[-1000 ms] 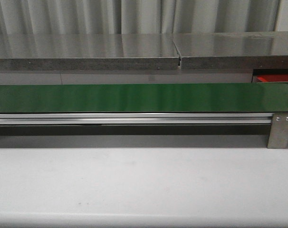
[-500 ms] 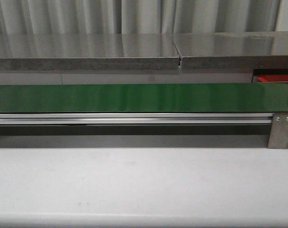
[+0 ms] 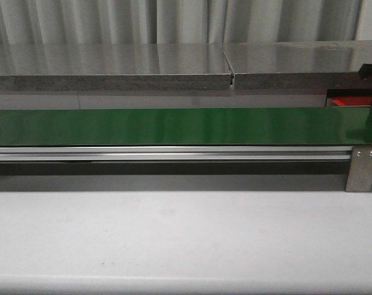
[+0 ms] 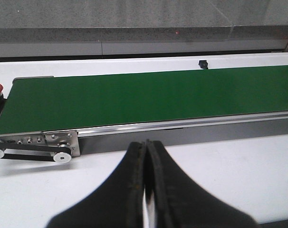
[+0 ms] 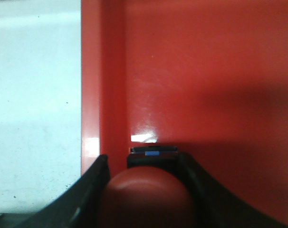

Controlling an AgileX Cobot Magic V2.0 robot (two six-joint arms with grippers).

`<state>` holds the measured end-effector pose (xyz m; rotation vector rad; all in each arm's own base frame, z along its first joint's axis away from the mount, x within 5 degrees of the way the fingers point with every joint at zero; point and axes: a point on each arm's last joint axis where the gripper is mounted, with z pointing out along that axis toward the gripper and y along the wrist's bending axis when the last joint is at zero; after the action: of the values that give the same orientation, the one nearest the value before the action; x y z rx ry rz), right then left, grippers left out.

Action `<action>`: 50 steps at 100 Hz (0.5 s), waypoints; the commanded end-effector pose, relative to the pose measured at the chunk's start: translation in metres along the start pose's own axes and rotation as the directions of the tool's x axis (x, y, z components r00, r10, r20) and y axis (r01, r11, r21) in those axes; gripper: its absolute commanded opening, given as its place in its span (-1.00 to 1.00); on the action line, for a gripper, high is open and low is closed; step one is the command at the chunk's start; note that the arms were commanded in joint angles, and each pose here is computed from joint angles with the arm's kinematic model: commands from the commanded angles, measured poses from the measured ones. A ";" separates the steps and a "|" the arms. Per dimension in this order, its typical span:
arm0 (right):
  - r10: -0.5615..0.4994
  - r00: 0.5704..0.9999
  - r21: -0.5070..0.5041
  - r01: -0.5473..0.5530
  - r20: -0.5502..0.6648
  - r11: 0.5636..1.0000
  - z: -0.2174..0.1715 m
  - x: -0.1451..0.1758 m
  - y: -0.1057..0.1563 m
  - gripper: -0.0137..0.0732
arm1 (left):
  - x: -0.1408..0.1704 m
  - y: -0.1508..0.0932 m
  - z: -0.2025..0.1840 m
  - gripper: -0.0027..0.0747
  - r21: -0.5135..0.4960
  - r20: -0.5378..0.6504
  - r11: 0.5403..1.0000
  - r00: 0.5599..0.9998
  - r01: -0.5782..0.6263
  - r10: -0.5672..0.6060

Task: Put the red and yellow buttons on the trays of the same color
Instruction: 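Carry the red button into the red tray and open the right gripper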

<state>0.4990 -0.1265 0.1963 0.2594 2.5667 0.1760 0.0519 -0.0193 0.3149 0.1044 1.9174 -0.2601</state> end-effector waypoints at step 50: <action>-0.034 0.980 -0.007 0.037 0.197 0.999 -0.093 -0.034 0.020 0.51 | -0.014 -0.002 -0.003 -0.98 0.011 0.093 1.000 0.996 0.019 -0.020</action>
<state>0.4922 -0.1237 0.2324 0.2435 2.5103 0.1713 0.0519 -0.0193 0.3149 0.1044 1.9174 -0.2601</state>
